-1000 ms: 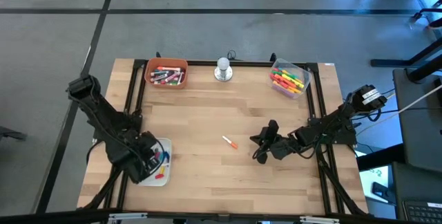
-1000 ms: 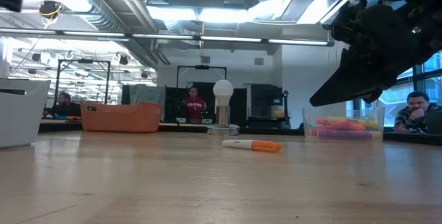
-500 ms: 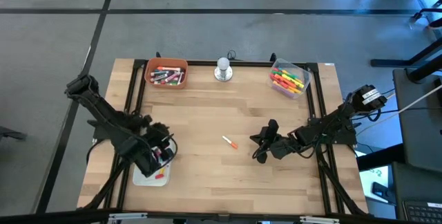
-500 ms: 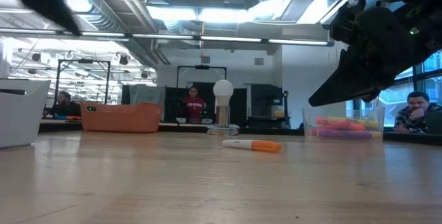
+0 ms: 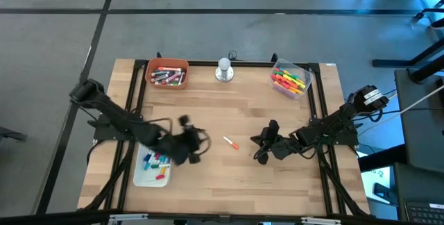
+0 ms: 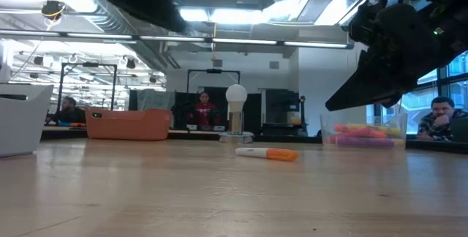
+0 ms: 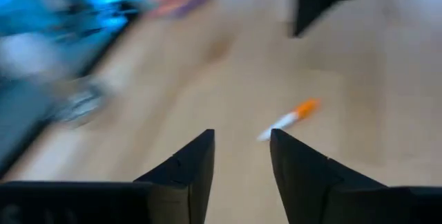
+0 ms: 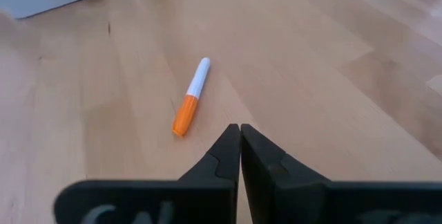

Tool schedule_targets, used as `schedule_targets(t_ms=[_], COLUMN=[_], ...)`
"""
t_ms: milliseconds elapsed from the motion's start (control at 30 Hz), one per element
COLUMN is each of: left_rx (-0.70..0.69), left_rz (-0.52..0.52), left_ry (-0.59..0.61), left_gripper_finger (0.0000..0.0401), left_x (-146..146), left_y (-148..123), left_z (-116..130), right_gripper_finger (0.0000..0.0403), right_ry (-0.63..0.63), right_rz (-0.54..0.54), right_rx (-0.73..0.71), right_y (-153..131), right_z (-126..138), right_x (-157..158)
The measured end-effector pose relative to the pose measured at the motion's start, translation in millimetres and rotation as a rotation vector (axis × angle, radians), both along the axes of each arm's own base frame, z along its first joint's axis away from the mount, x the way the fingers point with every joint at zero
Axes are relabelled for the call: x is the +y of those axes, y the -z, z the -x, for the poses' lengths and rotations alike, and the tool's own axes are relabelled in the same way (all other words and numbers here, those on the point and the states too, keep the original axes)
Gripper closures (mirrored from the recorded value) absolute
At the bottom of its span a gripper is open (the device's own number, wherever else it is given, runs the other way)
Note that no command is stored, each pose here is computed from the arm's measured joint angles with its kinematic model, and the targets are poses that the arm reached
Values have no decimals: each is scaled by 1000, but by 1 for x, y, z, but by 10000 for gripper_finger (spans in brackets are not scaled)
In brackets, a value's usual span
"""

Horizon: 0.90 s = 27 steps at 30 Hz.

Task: Pick & Place Markers
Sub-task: Put the small orange highlighter pen into the white bin

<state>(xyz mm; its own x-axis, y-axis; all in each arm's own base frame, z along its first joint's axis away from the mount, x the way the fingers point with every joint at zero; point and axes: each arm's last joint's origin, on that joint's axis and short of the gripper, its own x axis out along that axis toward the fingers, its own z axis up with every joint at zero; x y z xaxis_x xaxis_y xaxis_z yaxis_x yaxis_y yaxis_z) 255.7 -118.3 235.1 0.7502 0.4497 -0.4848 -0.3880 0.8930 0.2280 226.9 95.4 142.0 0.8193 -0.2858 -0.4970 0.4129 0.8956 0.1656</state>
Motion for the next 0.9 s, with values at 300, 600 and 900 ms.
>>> schedule_targets(t_ms=[300, 600, 900], left_rx=[-11, 151, 124], left_rz=[-38, 5, 183], left_ry=[414, 448, 564], left_gripper_finger=[275, 278, 306], left_x=[26, 73, 90], left_y=[53, 118, 136], left_z=[-81, -105, -112], right_gripper_finger=[389, 389, 389], right_ry=[-103, -117, -117], right_rz=[-76, -92, -82], right_rx=[40, 47, 64], right_y=[2, 2, 3], right_z=[0, 0, 1], right_x=[4, 4, 4])
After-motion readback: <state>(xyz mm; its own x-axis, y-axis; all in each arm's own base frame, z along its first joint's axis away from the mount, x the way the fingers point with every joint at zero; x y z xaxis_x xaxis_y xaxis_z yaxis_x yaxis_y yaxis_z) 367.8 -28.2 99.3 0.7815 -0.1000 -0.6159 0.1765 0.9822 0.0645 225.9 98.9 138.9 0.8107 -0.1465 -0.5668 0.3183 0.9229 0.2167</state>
